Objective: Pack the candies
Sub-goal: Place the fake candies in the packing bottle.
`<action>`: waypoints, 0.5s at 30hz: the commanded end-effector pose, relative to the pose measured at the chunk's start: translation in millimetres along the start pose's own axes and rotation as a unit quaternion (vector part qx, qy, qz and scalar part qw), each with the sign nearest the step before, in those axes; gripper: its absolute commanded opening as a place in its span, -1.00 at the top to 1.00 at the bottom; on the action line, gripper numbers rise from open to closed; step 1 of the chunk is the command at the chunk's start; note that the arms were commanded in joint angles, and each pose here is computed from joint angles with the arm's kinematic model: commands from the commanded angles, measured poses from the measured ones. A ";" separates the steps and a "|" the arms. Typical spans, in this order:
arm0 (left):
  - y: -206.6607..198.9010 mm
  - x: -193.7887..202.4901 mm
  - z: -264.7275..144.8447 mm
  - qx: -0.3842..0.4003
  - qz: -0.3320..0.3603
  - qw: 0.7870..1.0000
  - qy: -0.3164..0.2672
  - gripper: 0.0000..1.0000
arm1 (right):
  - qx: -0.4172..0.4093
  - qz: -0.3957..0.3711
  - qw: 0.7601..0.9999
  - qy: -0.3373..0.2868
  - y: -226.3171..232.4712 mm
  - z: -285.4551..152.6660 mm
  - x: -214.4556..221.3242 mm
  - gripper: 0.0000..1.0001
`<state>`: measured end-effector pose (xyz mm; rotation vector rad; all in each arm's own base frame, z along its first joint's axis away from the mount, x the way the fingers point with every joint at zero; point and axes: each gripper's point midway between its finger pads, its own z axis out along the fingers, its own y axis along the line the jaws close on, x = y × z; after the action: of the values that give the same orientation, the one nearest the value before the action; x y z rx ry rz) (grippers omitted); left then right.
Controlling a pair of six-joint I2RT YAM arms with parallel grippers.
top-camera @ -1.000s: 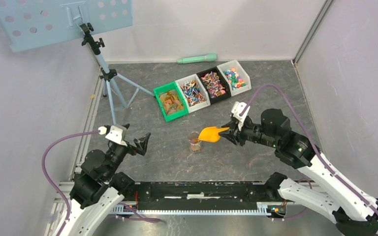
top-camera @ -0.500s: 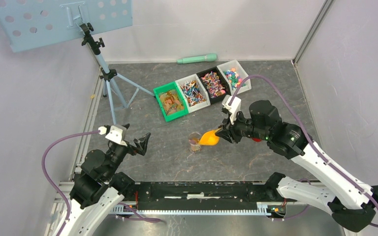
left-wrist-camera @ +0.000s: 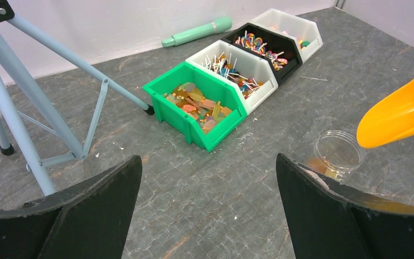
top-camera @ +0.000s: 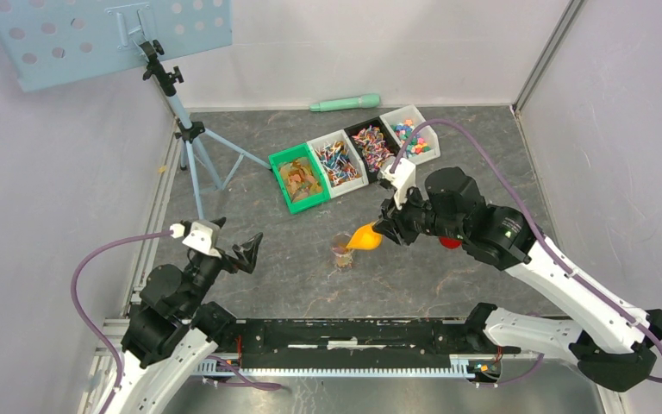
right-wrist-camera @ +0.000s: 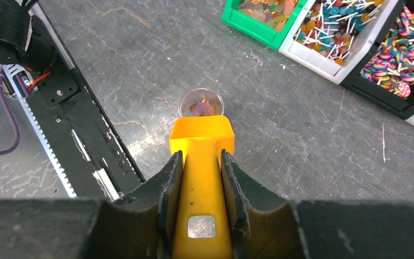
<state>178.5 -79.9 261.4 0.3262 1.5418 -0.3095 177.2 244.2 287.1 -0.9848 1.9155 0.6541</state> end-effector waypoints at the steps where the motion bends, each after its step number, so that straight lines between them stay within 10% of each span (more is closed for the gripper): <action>1: 0.5 -8.0 -2.6 -0.001 -0.010 1.000 -0.017 -1.00 | 0.009 0.000 0.997 -0.083 0.0 -9.0 -44.8 1.00; 15: 5.9 -15.2 -8.5 -0.014 -0.013 0.999 -0.036 -1.00 | 0.102 0.048 0.977 -0.183 -40.9 73.6 -87.6 1.00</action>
<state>174.1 -75.2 267.4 0.3071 1.5092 -0.3116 240.0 289.3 315.5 -0.7332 1.7326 0.6545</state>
